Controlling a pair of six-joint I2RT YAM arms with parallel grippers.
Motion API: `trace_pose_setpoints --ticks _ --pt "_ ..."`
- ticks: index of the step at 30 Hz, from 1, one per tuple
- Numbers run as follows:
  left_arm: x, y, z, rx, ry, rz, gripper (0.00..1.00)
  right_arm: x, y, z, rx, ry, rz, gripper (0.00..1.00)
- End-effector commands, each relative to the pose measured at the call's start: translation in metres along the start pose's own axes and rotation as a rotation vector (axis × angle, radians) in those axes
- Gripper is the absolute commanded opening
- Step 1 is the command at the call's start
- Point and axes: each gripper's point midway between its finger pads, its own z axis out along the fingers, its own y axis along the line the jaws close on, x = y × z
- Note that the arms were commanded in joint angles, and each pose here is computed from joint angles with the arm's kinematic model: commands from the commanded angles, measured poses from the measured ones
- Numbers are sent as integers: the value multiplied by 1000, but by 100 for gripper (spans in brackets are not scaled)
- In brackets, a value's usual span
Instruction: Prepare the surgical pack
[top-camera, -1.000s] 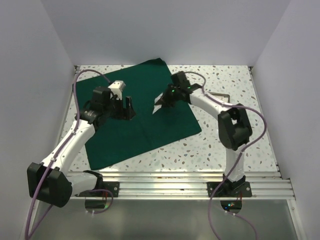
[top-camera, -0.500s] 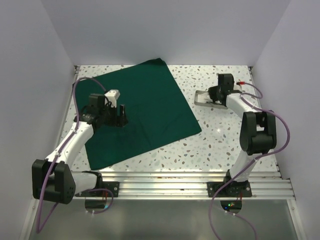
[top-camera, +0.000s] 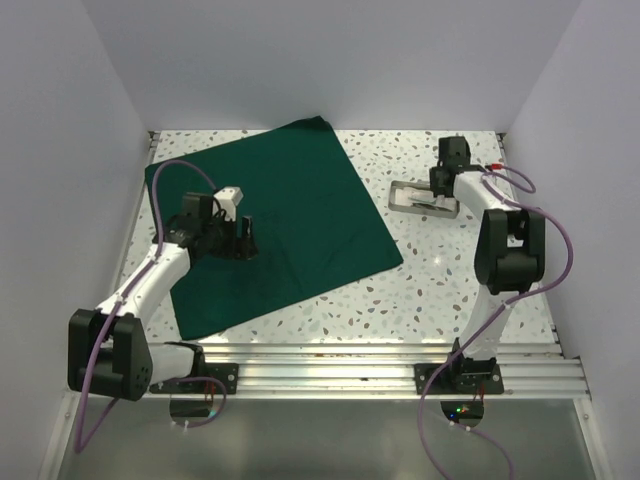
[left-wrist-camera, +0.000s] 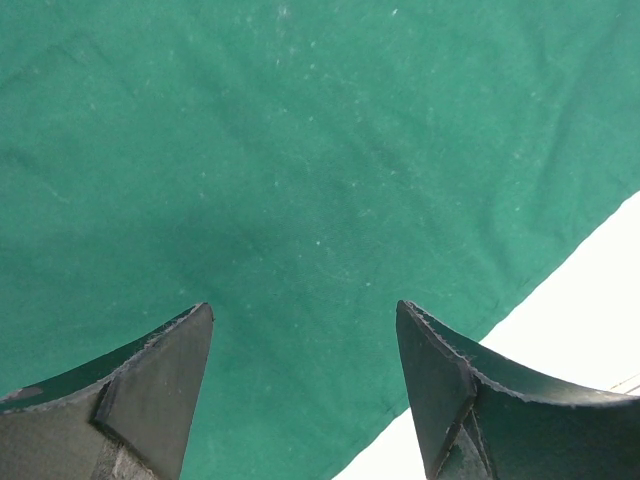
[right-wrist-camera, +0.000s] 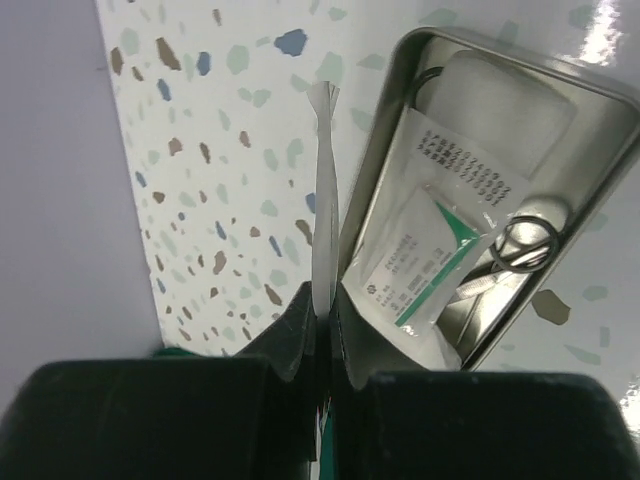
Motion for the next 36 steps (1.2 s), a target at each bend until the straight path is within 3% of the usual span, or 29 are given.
trace_pose_setpoints --ticks 1,22,31,36 --pt "-18 1 3 7 -35 18 77 -14 -15 6 89 -92 34 0" --pt "-21 9 12 10 -8 12 78 6 -23 32 165 -94 73 2" --pt "-18 10 14 15 -2 3 78 19 -28 35 178 -71 75 8" --pt "-16 8 15 30 -1 1 78 20 -33 26 179 -49 25 20"
